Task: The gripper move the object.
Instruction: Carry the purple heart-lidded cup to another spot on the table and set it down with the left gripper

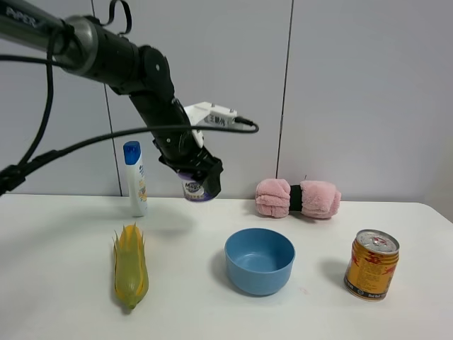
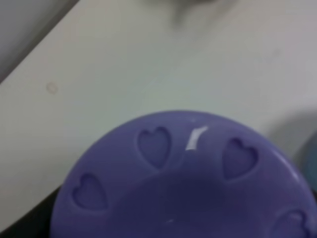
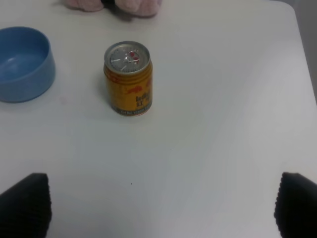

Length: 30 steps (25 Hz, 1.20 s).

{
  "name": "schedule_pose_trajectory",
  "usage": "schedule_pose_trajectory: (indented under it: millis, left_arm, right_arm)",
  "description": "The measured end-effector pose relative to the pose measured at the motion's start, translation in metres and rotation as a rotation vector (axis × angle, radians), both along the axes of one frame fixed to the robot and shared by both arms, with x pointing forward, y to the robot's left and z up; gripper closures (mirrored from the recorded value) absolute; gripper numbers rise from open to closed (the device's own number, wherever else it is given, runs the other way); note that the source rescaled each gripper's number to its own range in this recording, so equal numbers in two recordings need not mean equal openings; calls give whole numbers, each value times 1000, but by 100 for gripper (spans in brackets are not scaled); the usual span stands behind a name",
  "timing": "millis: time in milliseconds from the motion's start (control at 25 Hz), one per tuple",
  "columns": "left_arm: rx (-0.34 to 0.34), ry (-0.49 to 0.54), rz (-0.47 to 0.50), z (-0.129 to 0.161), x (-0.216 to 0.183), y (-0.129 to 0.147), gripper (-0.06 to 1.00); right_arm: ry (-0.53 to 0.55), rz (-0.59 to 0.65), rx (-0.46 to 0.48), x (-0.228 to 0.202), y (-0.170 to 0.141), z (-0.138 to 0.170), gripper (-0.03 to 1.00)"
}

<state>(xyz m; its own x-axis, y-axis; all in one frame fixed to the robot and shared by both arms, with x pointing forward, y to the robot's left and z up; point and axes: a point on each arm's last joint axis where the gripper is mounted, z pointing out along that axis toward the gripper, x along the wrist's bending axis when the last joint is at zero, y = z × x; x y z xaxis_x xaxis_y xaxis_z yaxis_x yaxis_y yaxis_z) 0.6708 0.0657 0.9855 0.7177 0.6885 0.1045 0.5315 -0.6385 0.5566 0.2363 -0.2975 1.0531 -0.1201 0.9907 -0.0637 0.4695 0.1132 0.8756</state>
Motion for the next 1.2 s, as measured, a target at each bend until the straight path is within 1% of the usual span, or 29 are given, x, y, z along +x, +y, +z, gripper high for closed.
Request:
schedule_pose_trajectory:
  millis: [120,240,360,560,720,840,960,1200]
  left_arm:
    - [-43,-9,-39,31,-20,-15,94]
    - [-81,-15,-90,53,-41,-33,94]
    - [-108,-26,-138,65,-58,-52,94]
    - [-125,-9,-184,65,-80,-77,94]
    - [-147,-11,-188,66,-87,-87,94]
    - [-164,-9,-163,65,-85,-88,94]
    - [-161,-17,-156,61,-80,-91,94]
    - [-181,-63,-167,59,-56,-111,94]
  right_arm:
    - [0,0,0,0,0,0,-3]
    - [0,0,0,0,0,0,-3]
    - [0,0,0,0,0,0,-3]
    - [0,0,0,0,0,0,-3]
    - [0,0,0,0,0,0,-3]
    - [0,0,0,0,0,0,-3]
    - [0,0,0,0,0,0,-3]
    - [0,0,0,0,0,0,-3]
